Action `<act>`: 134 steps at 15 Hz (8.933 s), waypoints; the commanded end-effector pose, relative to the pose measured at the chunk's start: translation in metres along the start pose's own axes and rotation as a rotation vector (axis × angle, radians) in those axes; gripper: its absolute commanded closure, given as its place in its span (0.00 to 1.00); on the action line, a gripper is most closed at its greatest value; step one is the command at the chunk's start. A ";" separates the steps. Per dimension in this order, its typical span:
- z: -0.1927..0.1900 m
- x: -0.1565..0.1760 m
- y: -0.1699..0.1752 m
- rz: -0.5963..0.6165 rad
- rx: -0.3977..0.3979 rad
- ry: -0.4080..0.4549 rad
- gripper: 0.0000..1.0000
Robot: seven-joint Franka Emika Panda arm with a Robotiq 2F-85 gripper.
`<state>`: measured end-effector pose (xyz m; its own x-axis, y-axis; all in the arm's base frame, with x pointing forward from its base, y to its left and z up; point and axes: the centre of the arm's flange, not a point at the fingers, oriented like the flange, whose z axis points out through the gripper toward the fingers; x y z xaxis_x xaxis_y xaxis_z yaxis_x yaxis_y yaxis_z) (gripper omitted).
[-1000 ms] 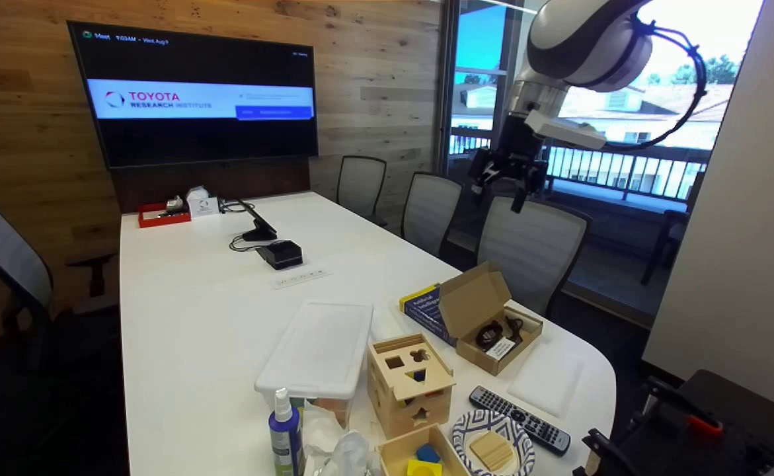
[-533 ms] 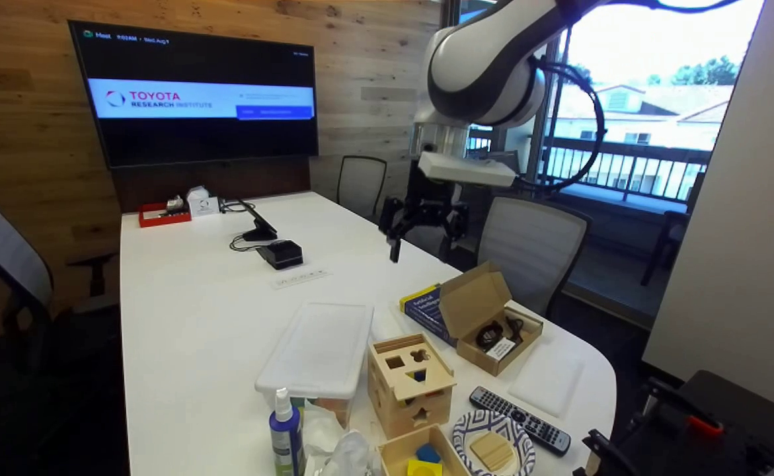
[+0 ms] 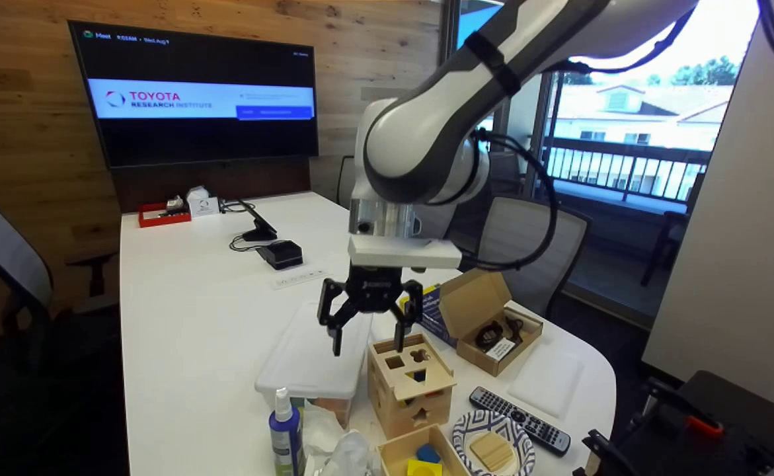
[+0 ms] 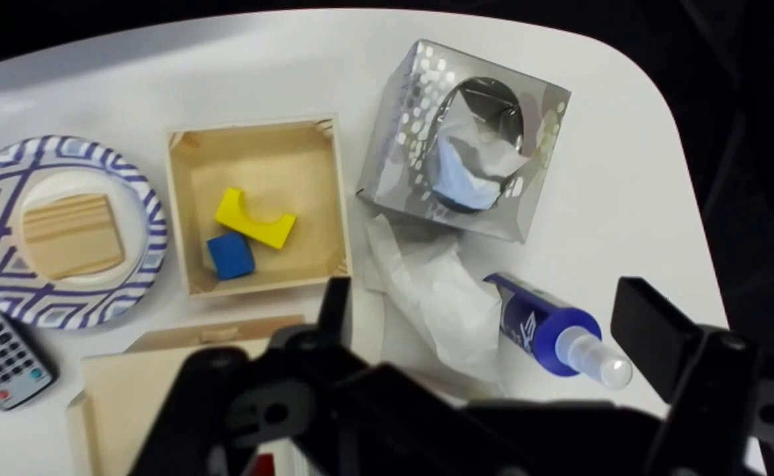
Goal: Use the napkin to wipe the shape sorter
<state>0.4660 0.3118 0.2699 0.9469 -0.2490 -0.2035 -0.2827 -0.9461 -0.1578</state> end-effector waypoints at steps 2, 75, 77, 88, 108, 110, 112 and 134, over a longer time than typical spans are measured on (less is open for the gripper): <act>0.066 0.000 -0.034 0.064 0.053 -0.024 0.00; 0.009 0.112 0.169 0.474 0.012 0.347 1.00; 0.022 0.131 0.157 0.391 0.051 0.314 1.00; 0.062 0.153 0.085 0.097 0.143 -0.021 1.00; 0.072 0.172 0.109 0.770 -0.449 0.092 1.00; 0.073 0.182 0.101 0.766 -0.496 0.134 1.00; 0.077 0.191 0.096 0.750 -0.524 0.171 1.00; 0.098 0.211 0.081 0.451 -0.085 0.160 1.00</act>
<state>0.6393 0.2056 0.1173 0.7345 -0.6782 -0.0235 -0.6768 -0.7346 0.0480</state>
